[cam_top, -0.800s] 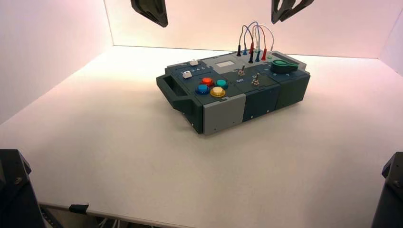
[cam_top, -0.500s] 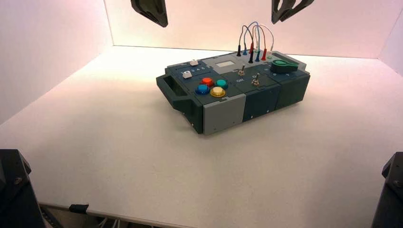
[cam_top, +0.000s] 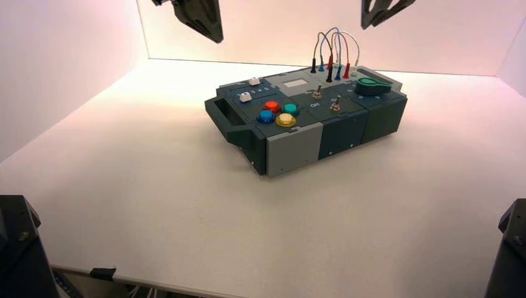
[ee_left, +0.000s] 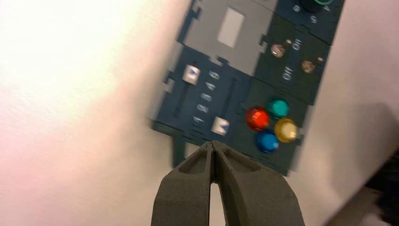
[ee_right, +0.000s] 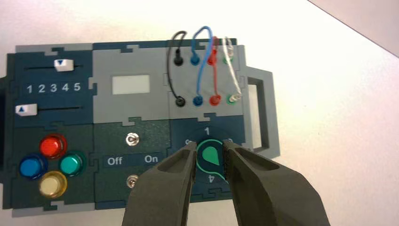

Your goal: Move the box away.

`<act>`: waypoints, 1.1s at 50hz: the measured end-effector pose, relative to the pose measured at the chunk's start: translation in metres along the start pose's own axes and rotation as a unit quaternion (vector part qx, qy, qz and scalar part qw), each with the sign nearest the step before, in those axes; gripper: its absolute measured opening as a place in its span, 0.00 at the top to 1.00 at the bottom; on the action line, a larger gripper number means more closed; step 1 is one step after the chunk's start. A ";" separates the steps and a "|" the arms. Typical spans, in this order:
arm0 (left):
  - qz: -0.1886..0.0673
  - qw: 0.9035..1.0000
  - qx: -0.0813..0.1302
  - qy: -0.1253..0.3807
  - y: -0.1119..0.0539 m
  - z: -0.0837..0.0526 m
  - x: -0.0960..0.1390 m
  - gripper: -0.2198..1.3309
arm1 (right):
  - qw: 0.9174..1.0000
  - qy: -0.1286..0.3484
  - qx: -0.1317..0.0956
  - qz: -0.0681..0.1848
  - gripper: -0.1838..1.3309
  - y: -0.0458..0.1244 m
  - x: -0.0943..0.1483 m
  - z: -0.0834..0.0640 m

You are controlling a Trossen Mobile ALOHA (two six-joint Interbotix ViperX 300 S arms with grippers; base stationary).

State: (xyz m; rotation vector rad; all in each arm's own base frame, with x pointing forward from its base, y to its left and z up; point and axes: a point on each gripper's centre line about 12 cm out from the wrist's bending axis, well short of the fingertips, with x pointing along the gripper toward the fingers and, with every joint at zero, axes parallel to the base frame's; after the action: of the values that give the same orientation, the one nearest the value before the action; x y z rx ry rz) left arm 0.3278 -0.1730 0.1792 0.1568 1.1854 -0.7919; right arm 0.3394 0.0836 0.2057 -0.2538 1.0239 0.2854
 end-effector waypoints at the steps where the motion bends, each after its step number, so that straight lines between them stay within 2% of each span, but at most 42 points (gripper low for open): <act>1: 0.000 1.000 0.000 0.000 0.000 0.000 0.000 0.96 | 1.000 0.000 0.000 0.000 0.47 0.000 0.000 0.000; 2: -0.003 1.000 -0.017 0.003 -0.003 -0.001 0.000 0.96 | 1.000 0.005 0.009 -0.002 0.48 -0.004 0.000 -0.001; 4: -0.007 0.999 -0.034 0.010 -0.006 -0.003 0.001 0.96 | 1.000 0.007 0.017 -0.004 0.49 -0.007 -0.001 -0.001; 7: -0.011 0.998 -0.064 0.018 -0.010 -0.008 0.000 0.96 | 0.999 0.013 0.043 -0.014 0.50 -0.022 -0.003 -0.003; 10: -0.012 0.996 -0.082 0.019 -0.012 -0.011 -0.002 0.96 | 0.998 0.016 0.056 -0.020 0.52 -0.031 -0.004 -0.004; 11: -0.013 0.995 -0.099 0.024 -0.013 -0.015 -0.002 0.96 | 0.997 0.018 0.065 -0.024 0.56 -0.037 -0.004 -0.005; 15: -0.015 0.990 -0.135 0.036 -0.018 -0.027 -0.005 0.96 | 0.996 0.021 0.081 -0.032 0.65 -0.049 -0.004 -0.008; 17: -0.016 0.988 -0.151 0.040 -0.020 -0.034 -0.006 0.96 | 0.995 0.026 0.091 -0.038 0.78 -0.056 -0.003 -0.011; 19: -0.017 0.986 -0.157 0.043 -0.021 -0.037 -0.007 0.96 | 0.995 0.028 0.093 -0.038 0.82 -0.058 -0.001 -0.012; 24: -0.018 0.980 -0.191 0.056 -0.027 -0.055 -0.010 0.96 | 0.994 0.040 0.095 -0.037 0.95 -0.059 0.004 -0.016; 29: -0.018 0.973 -0.220 0.066 -0.035 -0.066 -0.011 0.96 | 0.993 0.057 0.094 -0.033 0.97 -0.058 0.007 -0.019; 35: -0.012 0.970 -0.233 0.069 -0.046 -0.069 -0.008 0.96 | 0.993 0.076 0.086 -0.029 0.97 -0.059 0.015 -0.023; 41: 0.005 0.969 -0.240 0.064 -0.060 -0.072 0.004 0.96 | 0.992 0.097 0.077 -0.024 0.97 -0.060 0.024 -0.026; 47: 0.015 0.961 -0.268 0.065 -0.062 -0.076 0.020 0.96 | 0.990 0.124 0.065 -0.018 0.97 -0.062 0.033 -0.031; 55: 0.028 0.958 -0.278 0.068 -0.064 -0.081 0.041 0.96 | 0.984 0.169 0.054 -0.006 0.97 -0.066 0.043 -0.045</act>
State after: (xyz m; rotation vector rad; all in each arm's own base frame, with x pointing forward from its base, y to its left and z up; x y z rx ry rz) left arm 0.2316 -0.1983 0.1301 -0.2239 1.4852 -0.3781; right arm 0.3476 0.0116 0.1515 -0.2134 1.3692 0.1773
